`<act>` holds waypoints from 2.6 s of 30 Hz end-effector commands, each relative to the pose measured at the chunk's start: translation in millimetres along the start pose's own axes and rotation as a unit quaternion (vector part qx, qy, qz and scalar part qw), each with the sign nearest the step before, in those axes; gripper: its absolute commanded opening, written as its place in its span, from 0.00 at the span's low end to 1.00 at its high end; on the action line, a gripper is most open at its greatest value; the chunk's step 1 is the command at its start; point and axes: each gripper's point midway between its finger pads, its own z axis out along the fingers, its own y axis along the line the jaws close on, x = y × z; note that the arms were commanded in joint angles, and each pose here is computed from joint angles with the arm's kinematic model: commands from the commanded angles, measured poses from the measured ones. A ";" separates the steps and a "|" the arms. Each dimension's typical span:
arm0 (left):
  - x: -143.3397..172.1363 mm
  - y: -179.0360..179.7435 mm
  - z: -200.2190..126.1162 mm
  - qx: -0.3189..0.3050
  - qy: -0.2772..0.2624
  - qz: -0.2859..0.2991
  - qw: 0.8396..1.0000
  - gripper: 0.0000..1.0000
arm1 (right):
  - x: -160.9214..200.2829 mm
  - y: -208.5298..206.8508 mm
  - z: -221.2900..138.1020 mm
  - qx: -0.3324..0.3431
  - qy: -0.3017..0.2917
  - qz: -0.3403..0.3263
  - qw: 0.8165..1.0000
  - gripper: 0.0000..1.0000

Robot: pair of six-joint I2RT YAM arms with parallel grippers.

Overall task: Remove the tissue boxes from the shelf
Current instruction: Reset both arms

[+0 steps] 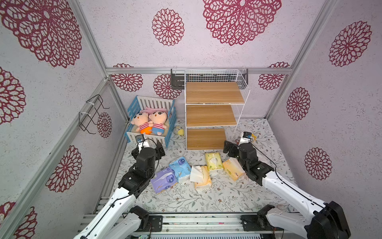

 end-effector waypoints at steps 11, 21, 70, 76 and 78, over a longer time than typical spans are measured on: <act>14.4 50.6 41.8 -0.079 -0.077 0.067 0.992 0.97 | -23.1 -82.7 12.0 0.117 -0.142 -0.124 0.975 0.99; 48.9 68.2 78.7 -0.065 -0.086 0.066 0.992 0.97 | -19.8 -109.9 12.3 0.117 -0.206 -0.114 0.965 0.99; 109.0 91.8 155.9 -0.006 -0.003 0.038 0.999 0.97 | 12.0 -118.3 27.9 0.063 -0.219 -0.138 0.964 0.99; 109.4 92.3 156.7 -0.002 0.000 0.034 0.999 0.97 | 12.1 -118.3 27.7 0.063 -0.219 -0.138 0.964 0.99; 109.7 92.9 156.4 -0.004 -0.001 0.033 0.999 0.97 | 12.5 -118.7 27.6 0.064 -0.218 -0.138 0.964 0.99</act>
